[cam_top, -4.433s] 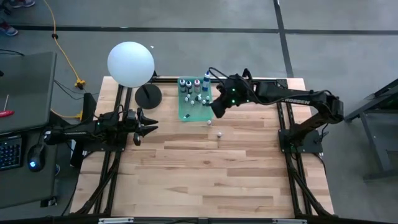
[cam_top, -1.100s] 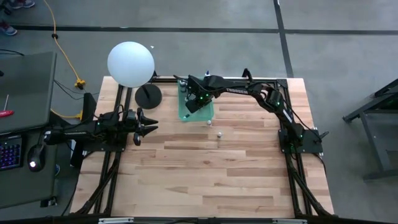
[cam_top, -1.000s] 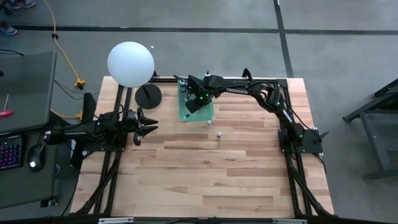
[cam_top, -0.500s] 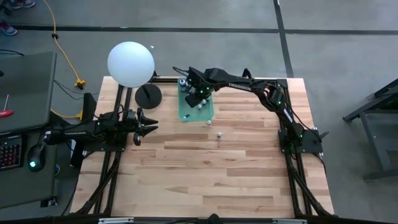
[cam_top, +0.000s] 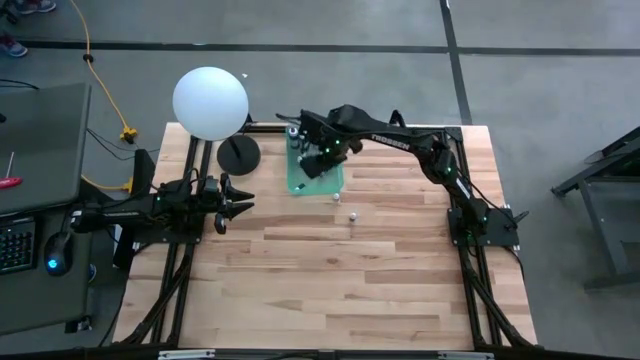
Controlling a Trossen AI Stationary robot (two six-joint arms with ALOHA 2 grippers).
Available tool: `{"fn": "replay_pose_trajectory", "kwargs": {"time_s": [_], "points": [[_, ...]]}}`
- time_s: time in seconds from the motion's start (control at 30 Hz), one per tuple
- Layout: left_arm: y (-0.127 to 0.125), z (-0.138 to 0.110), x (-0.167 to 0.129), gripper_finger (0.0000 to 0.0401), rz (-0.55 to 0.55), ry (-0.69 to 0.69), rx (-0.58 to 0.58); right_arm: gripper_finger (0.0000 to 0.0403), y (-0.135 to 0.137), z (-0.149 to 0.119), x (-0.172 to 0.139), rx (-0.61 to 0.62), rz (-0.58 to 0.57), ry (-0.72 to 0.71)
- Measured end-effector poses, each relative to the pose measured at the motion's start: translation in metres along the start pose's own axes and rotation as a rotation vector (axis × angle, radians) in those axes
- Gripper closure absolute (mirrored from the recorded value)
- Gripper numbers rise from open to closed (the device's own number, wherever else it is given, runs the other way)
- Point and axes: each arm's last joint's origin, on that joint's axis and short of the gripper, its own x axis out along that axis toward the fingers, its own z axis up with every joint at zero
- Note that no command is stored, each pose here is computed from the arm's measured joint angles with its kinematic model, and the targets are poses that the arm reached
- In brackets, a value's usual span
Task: Pick & Place food coloring
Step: Put the small blue food coloring bottle into the blue bin
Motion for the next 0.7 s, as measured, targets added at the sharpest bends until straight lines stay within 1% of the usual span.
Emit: {"fn": "replay_pose_trajectory", "kwargs": {"time_s": [0.1, 0.17, 0.23, 0.3, 0.37, 0.47, 0.57, 0.63, 0.7], "points": [[0.000, 0.000, 0.000, 0.0272, 0.000, 0.000, 0.000, 0.0315, 0.007, -0.011, 0.003, -0.016, 0.038, 0.090], [0.000, 0.000, 0.000, 0.0272, 0.000, 0.000, 0.000, 0.0316, 0.011, -0.020, 0.003, -0.028, 0.011, 0.136], [0.000, 0.000, 0.000, 0.0272, 0.000, 0.000, 0.000, 0.0316, 0.015, -0.030, 0.004, -0.043, -0.053, 0.152], [0.000, 0.000, 0.000, 0.0272, -0.001, -0.001, 0.000, 0.0316, 0.020, -0.040, 0.004, -0.040, -0.158, 0.132], [0.000, 0.000, 0.000, 0.0272, 0.000, 0.000, 0.000, 0.0316, 0.027, -0.047, 0.006, -0.032, -0.242, 0.069], [0.000, 0.000, 0.000, 0.0272, 0.000, -0.001, 0.000, 0.0315, 0.039, -0.058, 0.008, 0.014, -0.271, 0.031], [0.000, 0.000, 0.000, 0.0272, 0.000, 0.000, 0.000, 0.0315, 0.049, -0.069, 0.015, 0.012, -0.292, 0.001], [0.000, 0.000, 0.000, 0.0272, -0.001, 0.000, 0.000, 0.0315, 0.050, -0.076, 0.020, 0.015, -0.329, 0.024], [0.000, 0.000, 0.000, 0.0272, 0.000, 0.000, 0.000, 0.0315, 0.051, -0.084, 0.029, 0.011, -0.343, 0.072]]}}
